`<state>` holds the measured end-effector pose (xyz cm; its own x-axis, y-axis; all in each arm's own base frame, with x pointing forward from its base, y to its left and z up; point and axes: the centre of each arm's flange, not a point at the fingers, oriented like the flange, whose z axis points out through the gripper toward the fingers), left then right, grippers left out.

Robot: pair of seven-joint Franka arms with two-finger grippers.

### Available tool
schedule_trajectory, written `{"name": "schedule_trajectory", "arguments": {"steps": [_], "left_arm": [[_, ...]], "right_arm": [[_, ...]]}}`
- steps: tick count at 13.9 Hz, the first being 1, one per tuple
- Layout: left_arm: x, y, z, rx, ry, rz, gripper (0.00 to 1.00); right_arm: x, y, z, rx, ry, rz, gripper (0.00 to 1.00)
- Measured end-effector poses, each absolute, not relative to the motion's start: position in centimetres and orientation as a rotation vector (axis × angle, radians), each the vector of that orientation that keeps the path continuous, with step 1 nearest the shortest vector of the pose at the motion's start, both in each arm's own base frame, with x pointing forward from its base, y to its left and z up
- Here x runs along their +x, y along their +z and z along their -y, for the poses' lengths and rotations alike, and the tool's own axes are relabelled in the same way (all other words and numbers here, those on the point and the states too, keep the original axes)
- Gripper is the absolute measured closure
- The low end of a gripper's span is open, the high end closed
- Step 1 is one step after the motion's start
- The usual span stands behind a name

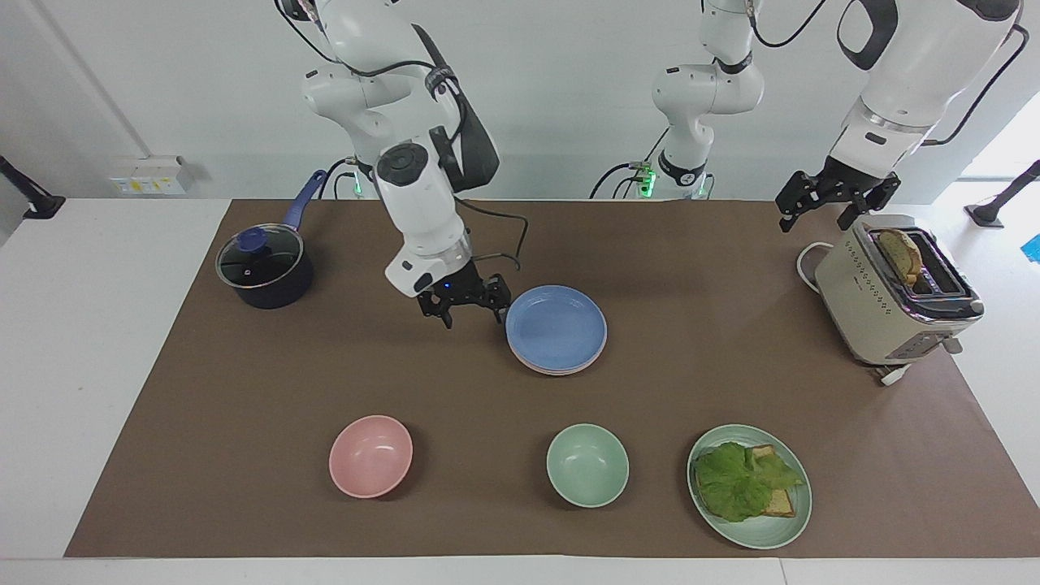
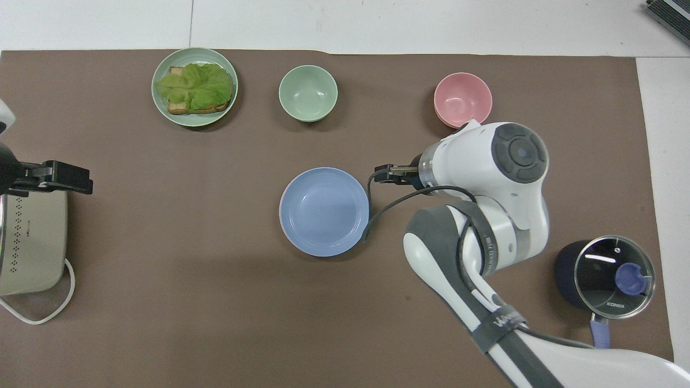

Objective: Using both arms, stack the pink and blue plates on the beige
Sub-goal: 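Release the blue plate and withdraw the right gripper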

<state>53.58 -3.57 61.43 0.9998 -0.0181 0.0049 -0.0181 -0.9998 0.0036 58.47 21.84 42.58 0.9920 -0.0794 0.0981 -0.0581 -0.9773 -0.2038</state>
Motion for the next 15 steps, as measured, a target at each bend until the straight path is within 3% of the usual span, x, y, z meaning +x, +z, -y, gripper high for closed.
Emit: {"name": "schedule_trajectory", "arguments": {"steps": [8,15], "left_arm": [[53.6,61.4,3.6,3.138,0.008,0.028,0.0],[53.6,61.4,3.6,3.138,0.008,0.028,0.0]], "right_arm": [[58.1,51.9,-10.7,-3.031,-0.109,-0.253,0.0],[54.7,59.7,-2.4,-3.076,-0.064,-0.32,0.0]]}}
